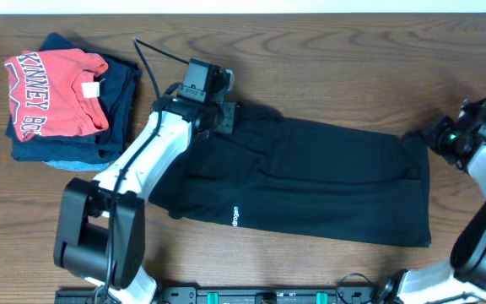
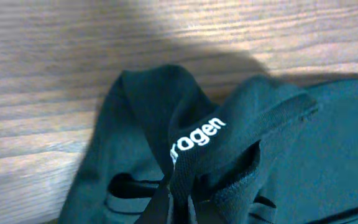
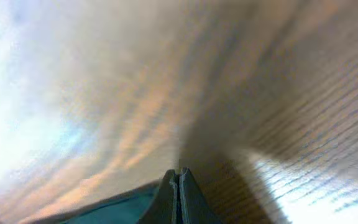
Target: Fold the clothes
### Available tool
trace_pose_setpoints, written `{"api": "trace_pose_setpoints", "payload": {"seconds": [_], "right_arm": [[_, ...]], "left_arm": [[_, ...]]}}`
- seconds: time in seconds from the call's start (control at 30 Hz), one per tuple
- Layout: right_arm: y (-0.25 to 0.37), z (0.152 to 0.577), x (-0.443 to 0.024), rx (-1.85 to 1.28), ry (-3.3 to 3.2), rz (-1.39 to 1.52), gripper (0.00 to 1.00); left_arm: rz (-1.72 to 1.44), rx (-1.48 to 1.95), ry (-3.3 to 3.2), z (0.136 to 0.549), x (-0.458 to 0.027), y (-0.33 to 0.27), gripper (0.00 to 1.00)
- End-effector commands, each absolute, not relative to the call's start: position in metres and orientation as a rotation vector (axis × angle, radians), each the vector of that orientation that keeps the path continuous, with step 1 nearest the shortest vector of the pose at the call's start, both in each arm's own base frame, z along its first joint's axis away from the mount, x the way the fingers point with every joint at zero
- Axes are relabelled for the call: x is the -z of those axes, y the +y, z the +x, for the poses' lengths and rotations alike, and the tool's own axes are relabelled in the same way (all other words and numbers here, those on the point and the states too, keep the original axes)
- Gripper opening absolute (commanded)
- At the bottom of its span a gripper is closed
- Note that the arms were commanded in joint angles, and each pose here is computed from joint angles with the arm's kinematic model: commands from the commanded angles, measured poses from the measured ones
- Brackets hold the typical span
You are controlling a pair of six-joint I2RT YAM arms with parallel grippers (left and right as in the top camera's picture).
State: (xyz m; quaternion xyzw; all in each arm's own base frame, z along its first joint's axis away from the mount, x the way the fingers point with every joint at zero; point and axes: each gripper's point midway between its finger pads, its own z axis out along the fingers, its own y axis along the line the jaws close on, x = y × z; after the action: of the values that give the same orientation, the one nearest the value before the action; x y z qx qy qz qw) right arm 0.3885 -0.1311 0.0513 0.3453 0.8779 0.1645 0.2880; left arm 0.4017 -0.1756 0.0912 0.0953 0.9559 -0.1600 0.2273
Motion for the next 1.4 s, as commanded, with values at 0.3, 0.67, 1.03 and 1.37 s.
{"api": "trace_pose_setpoints", "payload": {"seconds": [0.3, 0.67, 1.03, 1.37], "right_arm": [[-0.127, 0.357, -0.07, -0.417, 2.389, 1.01, 0.01], [-0.138, 0.297, -0.104, -0.4, 2.375, 1.197, 0.01], [-0.136, 0.247, -0.087, -0.217, 2.533, 1.343, 0.01], [-0.136, 0.245, -0.087, -0.21, 2.54, 1.348, 0.39]], "left_arm": [[0.266, 0.37, 2.694, 0.378, -0.106, -0.159, 0.06], [0.216, 0.276, 2.915, 0.32, -0.108, -0.124, 0.06], [0.208, 0.226, 3.097, 0.275, -0.088, -0.11, 0.06], [0.2, 0.167, 3.284, 0.231, -0.088, -0.096, 0.25]]}}
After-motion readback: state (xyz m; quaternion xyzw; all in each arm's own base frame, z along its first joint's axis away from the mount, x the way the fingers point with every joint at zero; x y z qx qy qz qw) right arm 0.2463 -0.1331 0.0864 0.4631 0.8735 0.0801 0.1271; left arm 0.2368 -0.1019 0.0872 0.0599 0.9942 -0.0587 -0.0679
